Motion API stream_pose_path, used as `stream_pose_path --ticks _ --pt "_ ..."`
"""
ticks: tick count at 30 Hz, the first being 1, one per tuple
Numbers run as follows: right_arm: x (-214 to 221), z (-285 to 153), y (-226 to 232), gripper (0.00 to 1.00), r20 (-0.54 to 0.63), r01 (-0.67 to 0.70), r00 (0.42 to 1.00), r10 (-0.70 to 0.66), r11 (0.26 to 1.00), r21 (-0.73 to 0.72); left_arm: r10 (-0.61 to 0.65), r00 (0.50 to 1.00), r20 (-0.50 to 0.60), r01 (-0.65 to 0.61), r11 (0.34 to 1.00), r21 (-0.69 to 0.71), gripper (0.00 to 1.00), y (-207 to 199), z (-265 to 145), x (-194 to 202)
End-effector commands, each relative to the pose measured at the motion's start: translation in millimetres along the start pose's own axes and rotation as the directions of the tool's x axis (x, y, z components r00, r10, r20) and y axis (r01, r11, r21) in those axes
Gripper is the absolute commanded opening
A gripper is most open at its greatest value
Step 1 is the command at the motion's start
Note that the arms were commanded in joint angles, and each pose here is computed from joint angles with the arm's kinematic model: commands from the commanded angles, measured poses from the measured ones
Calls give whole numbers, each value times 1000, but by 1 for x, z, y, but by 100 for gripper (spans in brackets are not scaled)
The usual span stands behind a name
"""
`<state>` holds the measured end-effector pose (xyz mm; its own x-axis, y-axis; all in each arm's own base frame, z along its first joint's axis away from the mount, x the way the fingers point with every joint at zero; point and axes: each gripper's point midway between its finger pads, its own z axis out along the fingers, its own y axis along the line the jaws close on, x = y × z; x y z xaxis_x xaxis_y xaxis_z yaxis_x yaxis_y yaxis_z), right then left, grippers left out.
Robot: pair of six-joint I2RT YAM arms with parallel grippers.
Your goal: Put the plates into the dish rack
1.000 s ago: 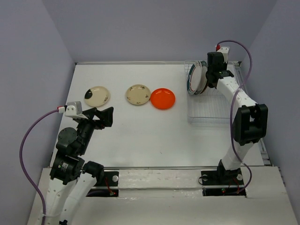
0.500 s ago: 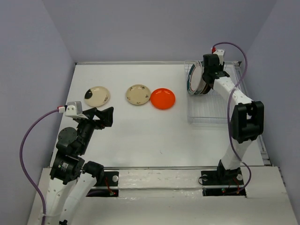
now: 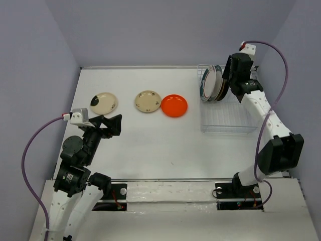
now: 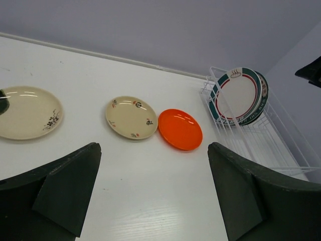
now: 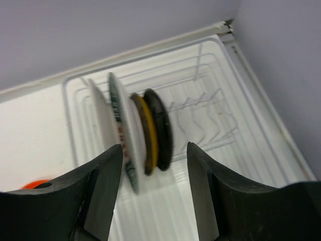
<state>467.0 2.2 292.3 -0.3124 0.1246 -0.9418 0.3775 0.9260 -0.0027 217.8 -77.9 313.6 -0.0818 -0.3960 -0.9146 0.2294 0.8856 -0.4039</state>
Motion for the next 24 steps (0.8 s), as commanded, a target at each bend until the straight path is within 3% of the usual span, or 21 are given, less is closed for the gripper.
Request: stream_pose_path --ticks 1,3,7,8,11,14,16,17,19,24 --pt "-3 -57 106 65 -33 -178 983 181 890 -420 8 1000 24 -8 1000 27 99 -6 6 -6" --pt "9 -78 145 67 -74 -219 975 211 830 -513 7 1000 18 -8 1000 23 99 -5 7 -5" --pt "52 -126 238 67 -262 -401 915 305 628 -667 10 1000 12 -10 1000 8 99 -2 8 -4" --pt "72 -124 253 65 -340 -498 867 366 593 -633 10 1000 11 -10 1000 6 99 -1 8 -3" --pt "106 -139 292 62 -425 -606 794 434 519 -603 9 1000 15 -9 1000 1 99 -1 8 -4" --pt "132 -139 312 57 -475 -687 726 498 490 -537 9 1000 16 -9 1000 0 99 0 8 -5" --pt "165 -132 319 55 -502 -711 703 504 517 -476 9 1000 16 -9 1000 0 99 0 8 -5" --pt "170 -124 314 53 -501 -748 664 555 510 -426 10 1000 17 -10 1000 1 99 0 7 -5" --pt "193 -114 299 50 -461 -750 661 593 551 -366 9 1000 17 -9 1000 1 99 0 7 -5" --pt "203 -97 260 50 -292 -684 729 620 679 -266 8 1000 17 -8 1000 21 99 -3 7 -5"
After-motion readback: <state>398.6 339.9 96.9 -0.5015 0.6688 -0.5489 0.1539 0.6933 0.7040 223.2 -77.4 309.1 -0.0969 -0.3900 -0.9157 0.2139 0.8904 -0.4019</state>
